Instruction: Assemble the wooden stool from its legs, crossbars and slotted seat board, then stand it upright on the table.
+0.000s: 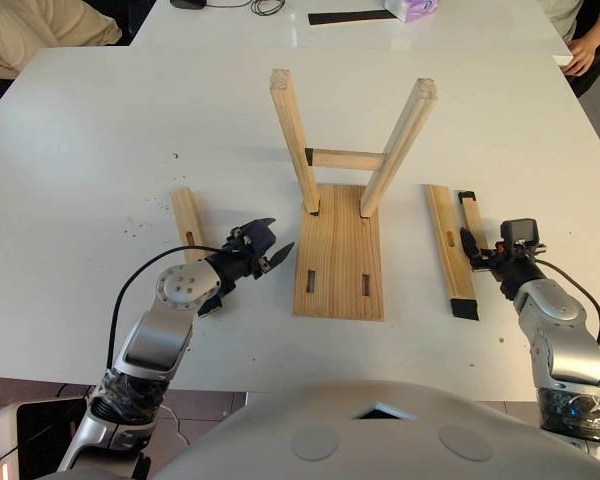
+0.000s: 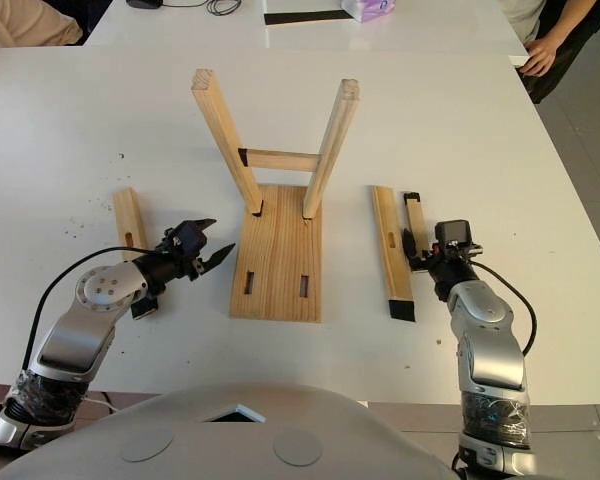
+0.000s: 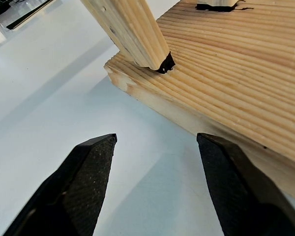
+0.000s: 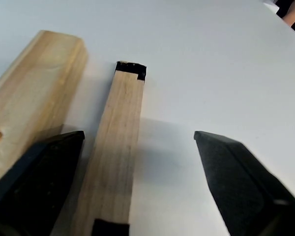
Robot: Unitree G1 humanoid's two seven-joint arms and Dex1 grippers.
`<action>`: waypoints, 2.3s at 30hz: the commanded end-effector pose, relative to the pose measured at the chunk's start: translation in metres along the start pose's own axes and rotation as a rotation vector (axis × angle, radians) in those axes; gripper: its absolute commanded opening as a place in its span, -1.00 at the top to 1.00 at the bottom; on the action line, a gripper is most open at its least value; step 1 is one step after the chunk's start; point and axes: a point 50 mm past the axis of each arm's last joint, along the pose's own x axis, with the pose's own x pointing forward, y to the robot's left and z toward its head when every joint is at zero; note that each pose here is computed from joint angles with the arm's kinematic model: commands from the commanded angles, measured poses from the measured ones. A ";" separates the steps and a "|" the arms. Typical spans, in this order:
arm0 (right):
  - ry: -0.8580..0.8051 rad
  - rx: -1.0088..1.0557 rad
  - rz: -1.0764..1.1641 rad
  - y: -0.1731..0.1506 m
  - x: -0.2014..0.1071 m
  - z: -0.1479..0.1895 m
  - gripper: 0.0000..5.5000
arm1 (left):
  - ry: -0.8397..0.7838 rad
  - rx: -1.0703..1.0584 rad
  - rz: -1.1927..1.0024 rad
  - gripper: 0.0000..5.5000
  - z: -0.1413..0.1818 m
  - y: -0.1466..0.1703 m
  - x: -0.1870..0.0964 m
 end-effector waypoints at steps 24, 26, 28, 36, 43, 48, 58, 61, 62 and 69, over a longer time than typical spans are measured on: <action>0.093 0.039 -0.022 0.002 -0.008 -0.014 0.37 | -0.001 -0.014 0.031 -0.11 0.007 0.007 -0.005; 0.075 0.041 -0.026 0.000 -0.005 -0.009 0.48 | -0.003 -0.010 0.027 -0.11 0.008 0.008 -0.004; 0.059 0.047 -0.033 -0.001 -0.004 -0.005 0.52 | -0.005 -0.005 0.023 -0.11 0.009 0.009 -0.004; -0.075 0.073 -0.082 -0.018 0.004 0.020 0.53 | -0.023 -0.046 0.085 -0.11 0.011 0.030 -0.009; -0.454 0.068 -0.075 -0.049 -0.001 0.108 0.53 | -0.186 -0.213 0.130 -0.11 0.038 0.075 -0.048; -0.702 0.212 0.274 -0.027 -0.025 0.171 0.53 | -0.484 -0.306 -0.056 -0.11 0.096 0.080 -0.070; -0.666 0.308 1.271 0.044 -0.069 0.208 0.53 | -0.880 -0.417 -0.495 -0.47 0.176 0.062 -0.094; -0.660 0.375 1.420 0.047 -0.073 0.220 0.53 | -0.920 -0.481 -0.534 -0.47 0.181 0.063 -0.092; -0.652 0.375 1.444 0.048 -0.074 0.222 0.53 | -0.927 -0.500 -0.554 -0.47 0.183 0.064 -0.091; -0.578 0.386 1.560 0.056 -0.076 0.227 0.53 | -0.842 -0.514 -0.677 -0.47 0.182 0.049 -0.083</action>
